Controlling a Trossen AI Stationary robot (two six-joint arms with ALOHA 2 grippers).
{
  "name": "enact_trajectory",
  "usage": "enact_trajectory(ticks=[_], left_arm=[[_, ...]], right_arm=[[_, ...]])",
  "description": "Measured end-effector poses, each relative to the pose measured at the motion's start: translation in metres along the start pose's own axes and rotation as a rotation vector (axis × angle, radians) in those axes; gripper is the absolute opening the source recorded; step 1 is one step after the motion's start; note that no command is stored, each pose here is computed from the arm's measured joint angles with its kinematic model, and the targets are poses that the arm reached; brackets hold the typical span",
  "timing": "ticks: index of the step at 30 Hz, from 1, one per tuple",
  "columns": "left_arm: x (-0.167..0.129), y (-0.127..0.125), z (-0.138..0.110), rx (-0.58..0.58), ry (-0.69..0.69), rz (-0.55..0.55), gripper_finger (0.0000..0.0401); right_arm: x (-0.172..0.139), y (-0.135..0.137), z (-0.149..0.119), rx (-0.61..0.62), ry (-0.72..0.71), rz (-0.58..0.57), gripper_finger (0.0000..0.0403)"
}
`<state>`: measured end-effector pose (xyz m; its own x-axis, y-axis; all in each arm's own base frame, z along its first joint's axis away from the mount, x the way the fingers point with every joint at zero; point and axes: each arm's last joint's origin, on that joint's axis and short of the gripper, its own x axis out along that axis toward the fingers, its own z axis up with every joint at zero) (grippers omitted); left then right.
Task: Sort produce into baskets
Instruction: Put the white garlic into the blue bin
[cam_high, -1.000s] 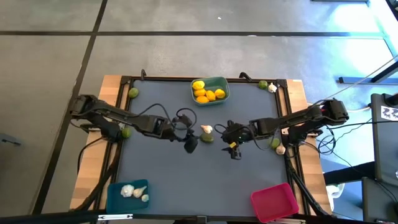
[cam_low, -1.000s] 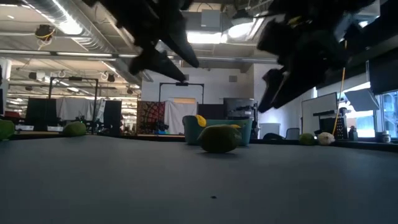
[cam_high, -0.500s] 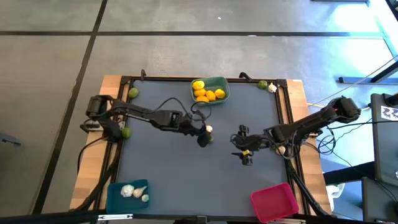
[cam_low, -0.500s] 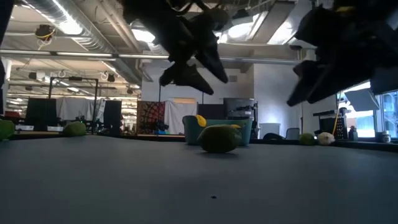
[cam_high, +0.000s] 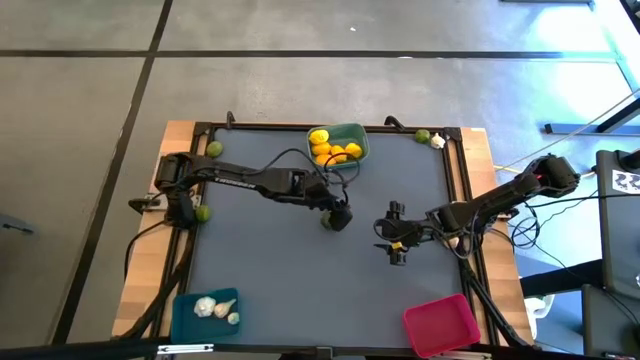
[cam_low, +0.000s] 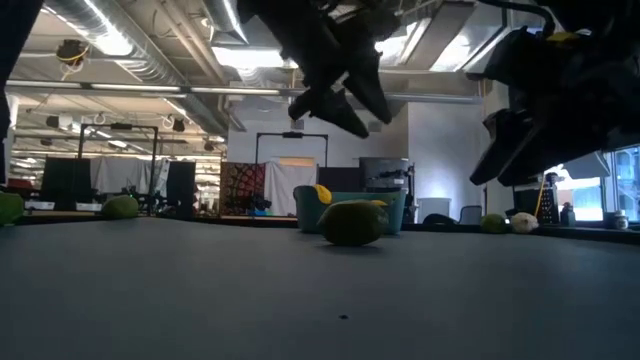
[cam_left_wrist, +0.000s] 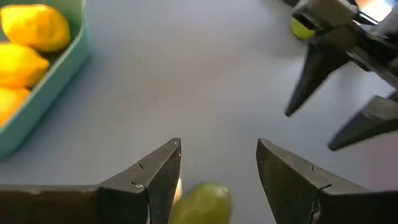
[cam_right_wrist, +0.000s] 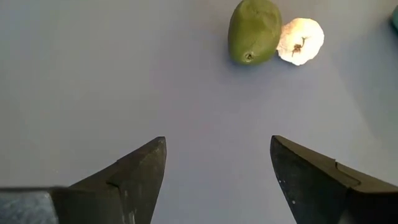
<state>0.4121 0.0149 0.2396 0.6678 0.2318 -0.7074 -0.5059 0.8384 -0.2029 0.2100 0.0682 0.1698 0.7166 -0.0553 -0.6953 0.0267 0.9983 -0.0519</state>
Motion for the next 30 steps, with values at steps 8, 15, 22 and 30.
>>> enact_trajectory(ticks=[8,15,22,30], left_arm=[[0.019,0.013,-0.001,-0.023,0.024,0.042,0.0234],[0.032,0.015,-0.011,-0.041,0.074,0.072,0.0288],[0.048,0.021,-0.021,-0.078,0.112,0.135,0.029],[0.067,0.027,-0.034,-0.083,0.16,0.187,0.029]], right_arm=[[0.0,0.0,0.0,0.004,-0.005,0.001,0.0287],[0.0,0.0,0.001,0.006,-0.009,0.001,0.0287],[0.0,0.0,0.001,0.006,-0.011,0.001,0.0287],[0.0,0.0,0.001,0.005,-0.009,0.0,0.0287]])
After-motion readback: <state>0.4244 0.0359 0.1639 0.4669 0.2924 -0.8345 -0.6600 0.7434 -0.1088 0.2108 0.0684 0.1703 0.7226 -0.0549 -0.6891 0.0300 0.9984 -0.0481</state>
